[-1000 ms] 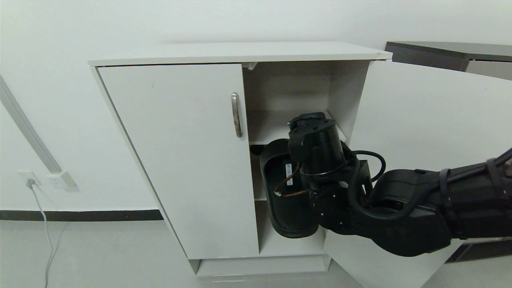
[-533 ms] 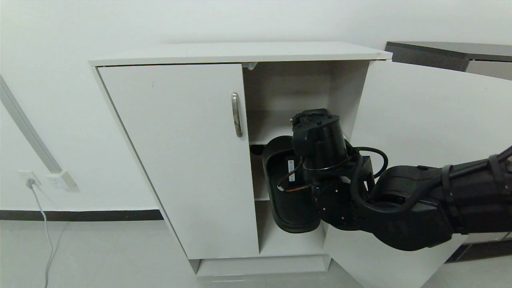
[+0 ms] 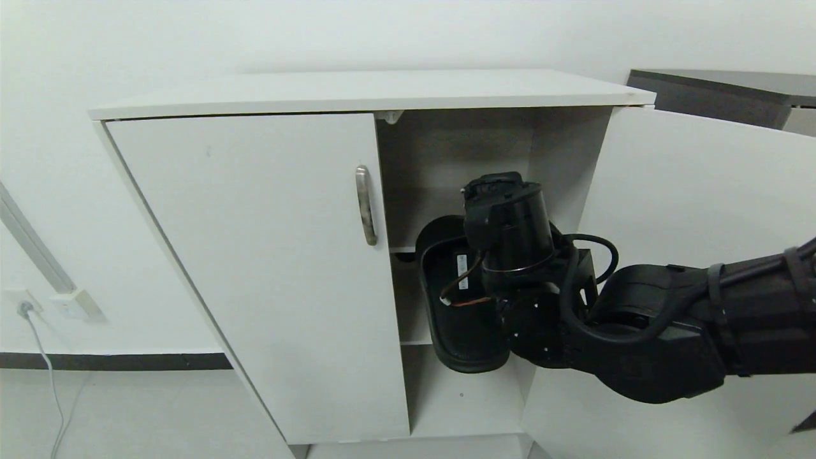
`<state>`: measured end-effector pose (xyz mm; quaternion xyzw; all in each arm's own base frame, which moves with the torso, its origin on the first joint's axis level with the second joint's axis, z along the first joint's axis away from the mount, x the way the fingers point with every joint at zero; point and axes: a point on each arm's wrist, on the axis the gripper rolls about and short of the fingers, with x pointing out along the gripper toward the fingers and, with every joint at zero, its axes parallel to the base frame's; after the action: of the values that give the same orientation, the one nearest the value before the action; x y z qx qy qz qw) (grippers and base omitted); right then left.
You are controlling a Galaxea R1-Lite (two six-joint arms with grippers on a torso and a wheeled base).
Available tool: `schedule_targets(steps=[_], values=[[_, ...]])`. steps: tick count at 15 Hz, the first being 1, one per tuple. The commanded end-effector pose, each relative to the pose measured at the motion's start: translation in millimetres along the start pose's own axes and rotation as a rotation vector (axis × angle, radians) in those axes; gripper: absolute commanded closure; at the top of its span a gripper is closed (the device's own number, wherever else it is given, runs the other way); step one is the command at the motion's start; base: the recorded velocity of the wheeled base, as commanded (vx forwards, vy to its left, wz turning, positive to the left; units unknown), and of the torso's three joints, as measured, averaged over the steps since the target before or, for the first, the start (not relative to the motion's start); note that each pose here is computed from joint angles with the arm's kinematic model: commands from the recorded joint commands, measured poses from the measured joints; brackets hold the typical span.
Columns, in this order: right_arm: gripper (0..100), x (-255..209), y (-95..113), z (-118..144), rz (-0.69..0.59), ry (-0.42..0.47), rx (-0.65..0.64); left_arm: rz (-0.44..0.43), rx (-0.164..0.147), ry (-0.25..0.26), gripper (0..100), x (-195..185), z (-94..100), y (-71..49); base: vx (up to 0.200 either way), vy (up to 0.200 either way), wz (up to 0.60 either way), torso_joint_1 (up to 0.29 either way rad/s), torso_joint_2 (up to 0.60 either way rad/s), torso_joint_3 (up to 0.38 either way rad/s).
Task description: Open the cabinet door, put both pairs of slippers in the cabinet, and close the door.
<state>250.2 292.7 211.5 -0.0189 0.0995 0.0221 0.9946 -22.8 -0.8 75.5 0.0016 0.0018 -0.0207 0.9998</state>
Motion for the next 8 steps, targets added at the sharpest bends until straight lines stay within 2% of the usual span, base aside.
schedule_targets(steps=[1,6,8], values=[[100,0,-1,1,-0.001,-0.001,0.002,-0.001,0.0,-0.001,100,0,0.2,0.0,0.2,0.0,0.0,0.002,0.0,0.002],[100,3,1,-4,0.011,0.01,0.001,0.002,0.0,0.001,100,0,-0.3,0.0,0.2,0.0,0.0,0.002,0.0,0.004],[100,12,1,-7,-0.004,0.01,0.004,0.0,0.0,0.001,100,0,-0.3,0.1,0.0,0.0,0.0,0.0,0.0,0.0]])
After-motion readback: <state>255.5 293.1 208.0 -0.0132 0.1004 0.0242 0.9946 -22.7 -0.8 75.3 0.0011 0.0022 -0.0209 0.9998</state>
